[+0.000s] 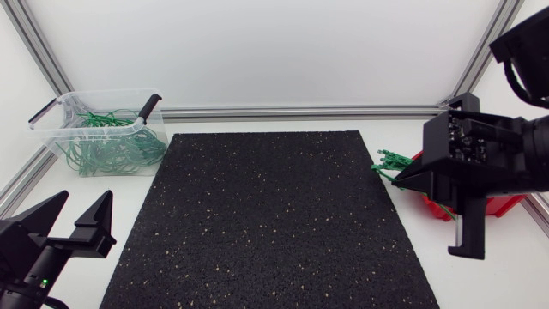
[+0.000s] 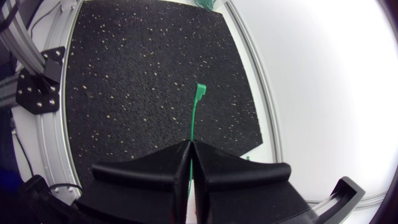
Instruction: Take a green cable tie from the red box, thread the tail through the head to close it, then place it in the transparent bin on the left.
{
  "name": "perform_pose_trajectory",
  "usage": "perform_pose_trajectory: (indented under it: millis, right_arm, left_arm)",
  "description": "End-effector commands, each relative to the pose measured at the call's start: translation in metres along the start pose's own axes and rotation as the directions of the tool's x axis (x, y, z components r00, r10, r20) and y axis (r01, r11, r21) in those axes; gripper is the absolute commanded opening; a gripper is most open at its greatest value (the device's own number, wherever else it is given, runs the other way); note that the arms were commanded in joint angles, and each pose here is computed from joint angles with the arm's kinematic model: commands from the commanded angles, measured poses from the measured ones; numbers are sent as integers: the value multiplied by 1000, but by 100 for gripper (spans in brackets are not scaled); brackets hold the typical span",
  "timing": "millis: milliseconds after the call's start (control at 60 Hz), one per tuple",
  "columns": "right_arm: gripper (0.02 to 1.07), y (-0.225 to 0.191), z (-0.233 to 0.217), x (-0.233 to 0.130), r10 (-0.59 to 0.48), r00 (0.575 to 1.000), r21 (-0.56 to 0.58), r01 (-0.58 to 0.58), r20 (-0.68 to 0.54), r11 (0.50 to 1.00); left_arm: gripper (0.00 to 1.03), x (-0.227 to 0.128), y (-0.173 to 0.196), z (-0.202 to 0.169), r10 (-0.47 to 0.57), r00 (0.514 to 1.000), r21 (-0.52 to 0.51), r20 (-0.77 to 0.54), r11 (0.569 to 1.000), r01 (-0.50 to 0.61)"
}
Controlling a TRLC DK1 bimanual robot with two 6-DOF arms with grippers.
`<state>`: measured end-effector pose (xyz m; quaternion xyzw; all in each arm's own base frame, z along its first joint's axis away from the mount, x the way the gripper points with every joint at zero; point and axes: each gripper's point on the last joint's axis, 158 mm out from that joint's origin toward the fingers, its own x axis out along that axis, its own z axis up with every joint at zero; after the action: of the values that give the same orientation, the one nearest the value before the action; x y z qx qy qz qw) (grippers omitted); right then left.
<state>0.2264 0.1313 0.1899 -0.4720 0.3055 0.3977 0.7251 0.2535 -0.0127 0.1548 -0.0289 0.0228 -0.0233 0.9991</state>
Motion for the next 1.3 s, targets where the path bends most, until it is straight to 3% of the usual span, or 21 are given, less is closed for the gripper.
perform_pose_trajectory:
  millis: [0, 167, 333, 717, 850, 967, 1033, 1100, 1200, 1283]
  right_arm:
    - [8, 12, 9, 8, 103, 995, 70, -103, 0, 992]
    - [8, 32, 41, 16, 287, 952, 164, -301, 105, 939]
    - [8, 54, 71, 21, 447, 865, 271, -498, 229, 824]
    - [8, 45, 117, 32, 497, 722, 301, -669, 482, 680]
    - [8, 42, 123, 33, 518, 647, 300, -741, 560, 601]
    - [8, 42, 126, 37, 522, 606, 285, -772, 601, 567]
    - [8, 43, 128, 39, 523, 586, 278, -786, 619, 552]
    - [8, 46, 131, 41, 533, 550, 279, -816, 643, 505]
    - [8, 55, 132, 46, 552, 520, 267, -839, 652, 475]
    - [8, 56, 132, 47, 556, 502, 257, -849, 662, 462]
  left_arm:
    - [99, 1, 0, -21, -4, 998, 12, -55, 1000, 5]
    - [99, 0, -2, -8, -10, 999, 12, -41, 1000, 10]
    - [99, 5, -6, -6, -26, 994, -29, -108, 999, 22]
    - [99, 21, -45, 26, -248, 948, -226, -202, 953, 201]
    - [99, 21, -70, 42, -372, 905, -263, -204, 912, 316]
    - [99, 21, -91, 52, -474, 855, -312, -209, 861, 401]
    - [99, 20, -109, 53, -554, 799, -351, -233, 814, 462]
    - [99, 16, -123, 56, -611, 755, -356, -237, 778, 518]
    - [99, 0, -153, 62, -731, 643, -371, -230, 677, 636]
    - [99, -2, -168, 65, -766, 598, -376, -235, 639, 671]
